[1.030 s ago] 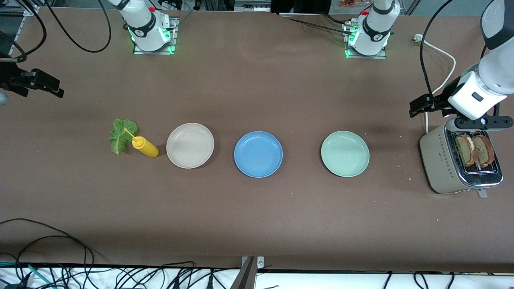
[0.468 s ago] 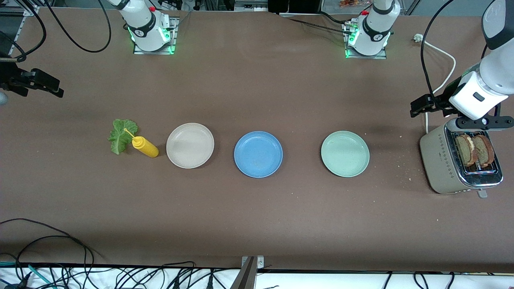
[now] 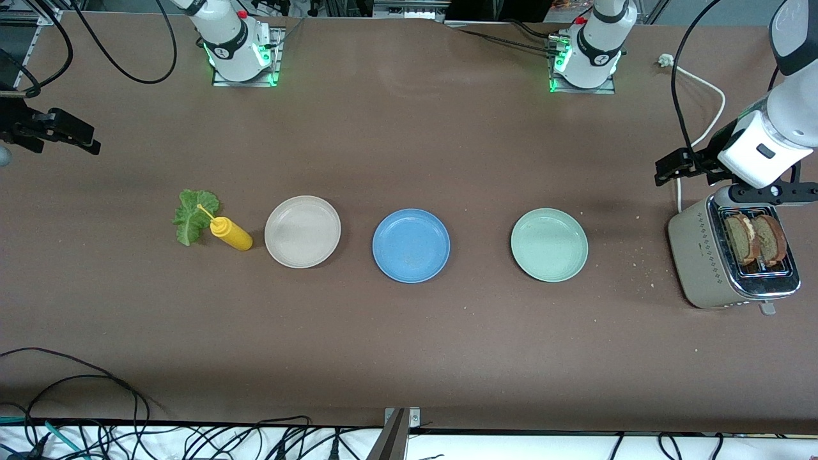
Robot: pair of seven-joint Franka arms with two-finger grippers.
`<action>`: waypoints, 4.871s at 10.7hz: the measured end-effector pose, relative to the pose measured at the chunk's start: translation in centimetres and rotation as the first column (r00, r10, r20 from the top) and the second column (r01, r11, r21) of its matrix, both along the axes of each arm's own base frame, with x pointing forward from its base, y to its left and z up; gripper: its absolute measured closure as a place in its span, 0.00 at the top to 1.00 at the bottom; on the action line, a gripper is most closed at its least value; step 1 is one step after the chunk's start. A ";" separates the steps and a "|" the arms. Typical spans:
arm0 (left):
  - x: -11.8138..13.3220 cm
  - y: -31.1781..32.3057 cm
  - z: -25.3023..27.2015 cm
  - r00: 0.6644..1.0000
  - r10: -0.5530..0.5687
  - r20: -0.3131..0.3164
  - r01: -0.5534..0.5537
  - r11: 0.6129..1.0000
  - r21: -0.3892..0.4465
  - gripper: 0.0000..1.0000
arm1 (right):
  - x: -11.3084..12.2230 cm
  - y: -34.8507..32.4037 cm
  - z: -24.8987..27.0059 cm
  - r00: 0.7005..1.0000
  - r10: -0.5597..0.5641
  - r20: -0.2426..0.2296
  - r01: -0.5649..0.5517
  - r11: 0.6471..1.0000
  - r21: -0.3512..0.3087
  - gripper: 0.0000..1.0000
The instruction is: Make sandwich in blue plate with both arms
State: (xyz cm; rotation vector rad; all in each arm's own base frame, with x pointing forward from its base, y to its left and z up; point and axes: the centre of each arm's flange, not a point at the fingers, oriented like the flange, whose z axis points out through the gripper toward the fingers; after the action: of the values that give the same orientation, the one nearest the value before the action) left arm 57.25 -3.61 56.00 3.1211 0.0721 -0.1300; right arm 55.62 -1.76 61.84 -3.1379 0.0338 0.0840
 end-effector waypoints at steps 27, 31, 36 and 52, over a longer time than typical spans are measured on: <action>2.8 13.6 -5.2 0.995 0.095 0.039 -0.096 0.995 0.008 1.00 | 0.0 -0.2 0.0 1.000 -0.003 -0.003 0.003 1.000 -0.001 1.00; 5.0 17.2 -12.8 0.998 0.051 -0.026 -0.048 0.992 0.113 1.00 | 0.0 -0.2 0.0 1.000 -0.003 -0.003 0.003 1.000 -0.001 1.00; 5.3 20.0 -17.9 0.994 0.066 -0.084 -0.055 0.990 0.130 0.98 | 0.0 -0.1 -0.1 1.000 -0.002 -0.003 0.002 1.000 -0.001 1.00; 4.2 18.9 -5.2 0.983 0.024 -0.183 0.005 0.988 0.152 0.09 | 0.0 -0.1 -0.1 1.000 -0.002 -0.003 0.002 1.000 -0.001 1.00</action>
State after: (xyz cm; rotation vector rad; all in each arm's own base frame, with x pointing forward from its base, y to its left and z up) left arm 61.43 15.25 50.80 3.2503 0.1042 -0.4343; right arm 55.63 -1.86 61.78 -3.1390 0.0364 0.0893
